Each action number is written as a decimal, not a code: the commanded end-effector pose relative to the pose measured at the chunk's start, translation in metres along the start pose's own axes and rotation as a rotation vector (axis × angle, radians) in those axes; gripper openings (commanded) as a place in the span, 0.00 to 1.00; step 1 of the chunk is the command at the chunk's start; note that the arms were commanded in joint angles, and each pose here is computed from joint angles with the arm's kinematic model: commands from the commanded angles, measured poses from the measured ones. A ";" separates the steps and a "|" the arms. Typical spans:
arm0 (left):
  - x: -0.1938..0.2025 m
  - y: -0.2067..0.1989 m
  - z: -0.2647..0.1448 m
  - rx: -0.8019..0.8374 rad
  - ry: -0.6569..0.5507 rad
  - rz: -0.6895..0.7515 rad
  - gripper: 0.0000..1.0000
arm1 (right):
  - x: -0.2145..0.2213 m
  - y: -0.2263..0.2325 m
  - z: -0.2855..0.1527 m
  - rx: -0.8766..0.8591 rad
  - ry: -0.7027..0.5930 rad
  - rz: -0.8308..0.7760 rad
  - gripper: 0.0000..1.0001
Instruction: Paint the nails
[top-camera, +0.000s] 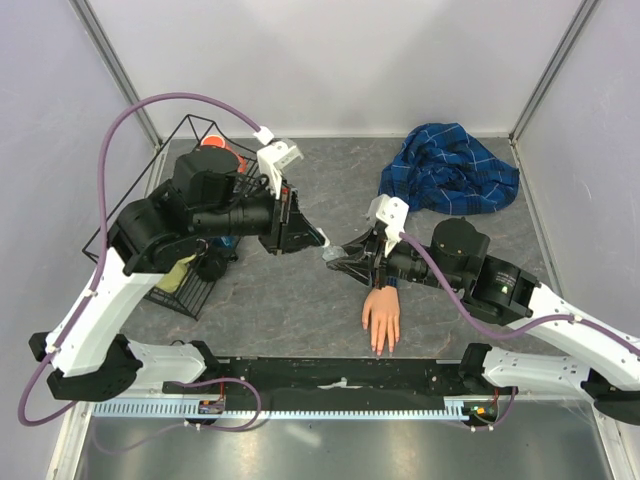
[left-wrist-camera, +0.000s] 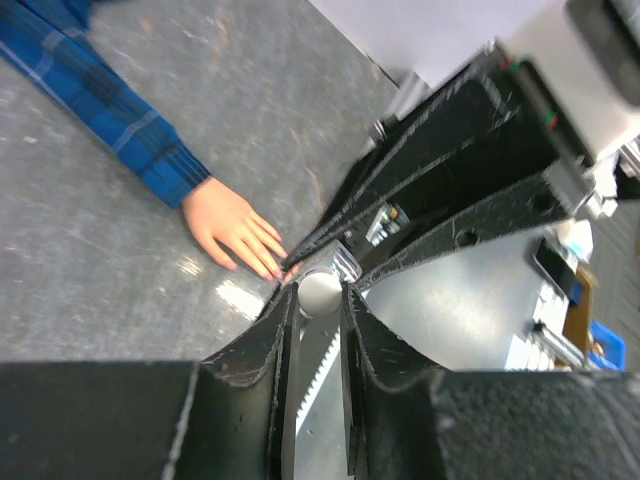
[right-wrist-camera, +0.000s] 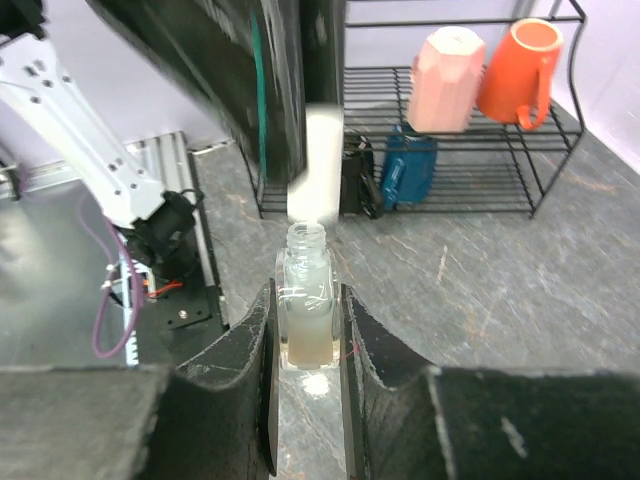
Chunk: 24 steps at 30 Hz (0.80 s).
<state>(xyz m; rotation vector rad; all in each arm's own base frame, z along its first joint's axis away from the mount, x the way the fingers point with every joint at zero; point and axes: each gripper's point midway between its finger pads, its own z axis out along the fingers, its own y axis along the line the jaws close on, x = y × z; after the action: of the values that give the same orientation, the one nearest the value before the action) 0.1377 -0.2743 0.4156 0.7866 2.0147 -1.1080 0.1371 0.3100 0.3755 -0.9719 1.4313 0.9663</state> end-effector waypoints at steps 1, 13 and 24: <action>-0.030 0.011 -0.022 -0.130 -0.134 -0.009 0.02 | -0.003 -0.012 0.003 0.064 -0.002 -0.013 0.00; -0.034 0.013 -0.028 -0.156 -0.179 -0.032 0.02 | -0.004 -0.022 -0.001 0.121 -0.033 -0.006 0.00; -0.043 0.008 -0.038 -0.127 -0.264 -0.012 0.02 | 0.015 -0.047 -0.040 0.303 -0.104 0.032 0.00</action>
<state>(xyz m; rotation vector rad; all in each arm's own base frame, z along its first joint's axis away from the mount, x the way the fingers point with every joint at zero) 0.1588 -0.2444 0.4440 0.5668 1.9217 -0.9671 0.1592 0.2785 0.3401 -0.8298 1.5244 0.8031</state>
